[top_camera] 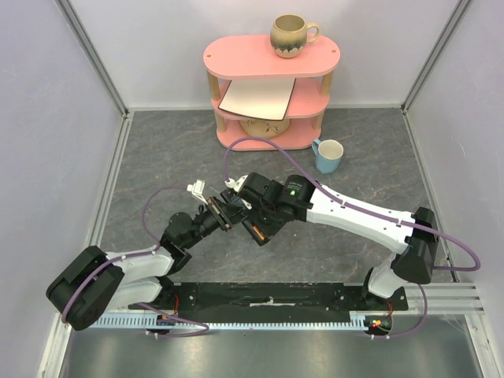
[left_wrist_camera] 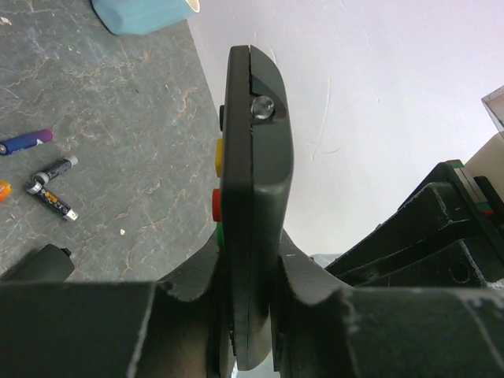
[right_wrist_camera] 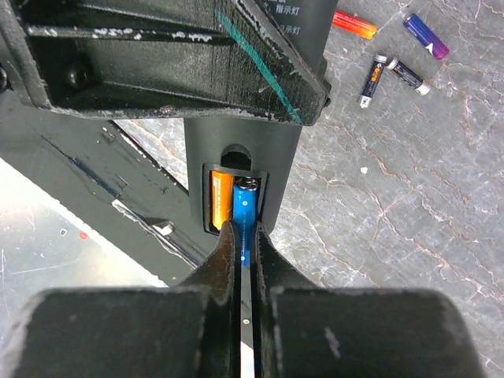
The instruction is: Load the batteries into the remote control
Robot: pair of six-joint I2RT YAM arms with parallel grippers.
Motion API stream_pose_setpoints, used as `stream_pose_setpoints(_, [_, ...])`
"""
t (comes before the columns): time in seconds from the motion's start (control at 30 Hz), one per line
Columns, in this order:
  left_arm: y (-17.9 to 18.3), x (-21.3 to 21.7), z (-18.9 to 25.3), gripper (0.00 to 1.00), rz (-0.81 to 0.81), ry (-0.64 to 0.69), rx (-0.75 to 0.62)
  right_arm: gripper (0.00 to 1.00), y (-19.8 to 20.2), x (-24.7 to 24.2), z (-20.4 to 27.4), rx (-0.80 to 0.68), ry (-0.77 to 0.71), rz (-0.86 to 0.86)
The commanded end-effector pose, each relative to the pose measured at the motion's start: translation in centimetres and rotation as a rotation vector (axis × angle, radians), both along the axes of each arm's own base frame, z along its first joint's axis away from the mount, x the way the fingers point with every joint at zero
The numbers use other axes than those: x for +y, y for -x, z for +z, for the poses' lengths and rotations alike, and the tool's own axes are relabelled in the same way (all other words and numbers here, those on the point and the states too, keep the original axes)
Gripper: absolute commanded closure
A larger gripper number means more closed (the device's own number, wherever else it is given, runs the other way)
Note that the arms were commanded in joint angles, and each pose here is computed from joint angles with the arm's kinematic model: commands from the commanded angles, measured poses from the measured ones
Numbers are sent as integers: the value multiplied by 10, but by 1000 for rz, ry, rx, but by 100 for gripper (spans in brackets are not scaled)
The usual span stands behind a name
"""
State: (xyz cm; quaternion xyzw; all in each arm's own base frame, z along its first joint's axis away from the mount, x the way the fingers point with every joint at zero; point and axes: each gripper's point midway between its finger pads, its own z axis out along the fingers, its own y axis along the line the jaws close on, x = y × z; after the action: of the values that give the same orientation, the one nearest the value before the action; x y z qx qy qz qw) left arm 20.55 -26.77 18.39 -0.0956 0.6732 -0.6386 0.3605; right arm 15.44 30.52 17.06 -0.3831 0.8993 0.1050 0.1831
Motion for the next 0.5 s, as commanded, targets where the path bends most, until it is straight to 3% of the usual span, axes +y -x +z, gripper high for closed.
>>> stream_pose_setpoints(0.0, [35, -8, 47, 98, -179, 176, -66, 100, -19, -17, 1, -83, 93, 5])
stream_pose_setpoints(0.47, [52, -8, 60, 98, -263, 244, -85, 100, -33, -19, 6, -146, 111, -2])
